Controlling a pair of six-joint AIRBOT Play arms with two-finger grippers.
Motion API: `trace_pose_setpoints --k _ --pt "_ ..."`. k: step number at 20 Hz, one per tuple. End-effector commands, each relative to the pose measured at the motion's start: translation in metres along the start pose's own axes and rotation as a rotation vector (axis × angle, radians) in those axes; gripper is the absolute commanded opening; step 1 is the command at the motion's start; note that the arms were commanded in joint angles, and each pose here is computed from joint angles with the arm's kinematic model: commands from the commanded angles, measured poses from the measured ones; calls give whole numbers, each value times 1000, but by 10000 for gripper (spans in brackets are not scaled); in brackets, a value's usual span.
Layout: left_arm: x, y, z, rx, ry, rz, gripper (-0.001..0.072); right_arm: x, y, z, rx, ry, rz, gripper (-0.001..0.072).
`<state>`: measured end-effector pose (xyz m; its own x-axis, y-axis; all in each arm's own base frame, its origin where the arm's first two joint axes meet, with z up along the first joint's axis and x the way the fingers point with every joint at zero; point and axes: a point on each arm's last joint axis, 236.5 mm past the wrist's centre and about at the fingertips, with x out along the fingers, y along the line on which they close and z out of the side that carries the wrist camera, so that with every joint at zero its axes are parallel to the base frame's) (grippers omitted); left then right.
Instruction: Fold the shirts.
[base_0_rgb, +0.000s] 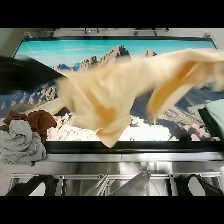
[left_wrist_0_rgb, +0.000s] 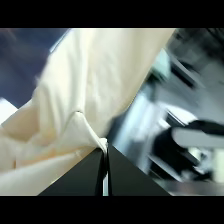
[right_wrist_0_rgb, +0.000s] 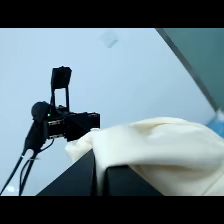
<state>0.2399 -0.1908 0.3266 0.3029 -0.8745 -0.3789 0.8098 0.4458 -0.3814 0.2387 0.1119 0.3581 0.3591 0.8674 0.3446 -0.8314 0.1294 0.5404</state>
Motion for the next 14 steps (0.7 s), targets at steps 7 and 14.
trace_pose_setpoints --k 7,14 --pt "-93 -7 43 148 -272 452 24 -2 20 10 -539 -38 -571 21" --pt "101 217 -27 -226 39 67 24 -122 -235 -38 -57 -31 -968 20"
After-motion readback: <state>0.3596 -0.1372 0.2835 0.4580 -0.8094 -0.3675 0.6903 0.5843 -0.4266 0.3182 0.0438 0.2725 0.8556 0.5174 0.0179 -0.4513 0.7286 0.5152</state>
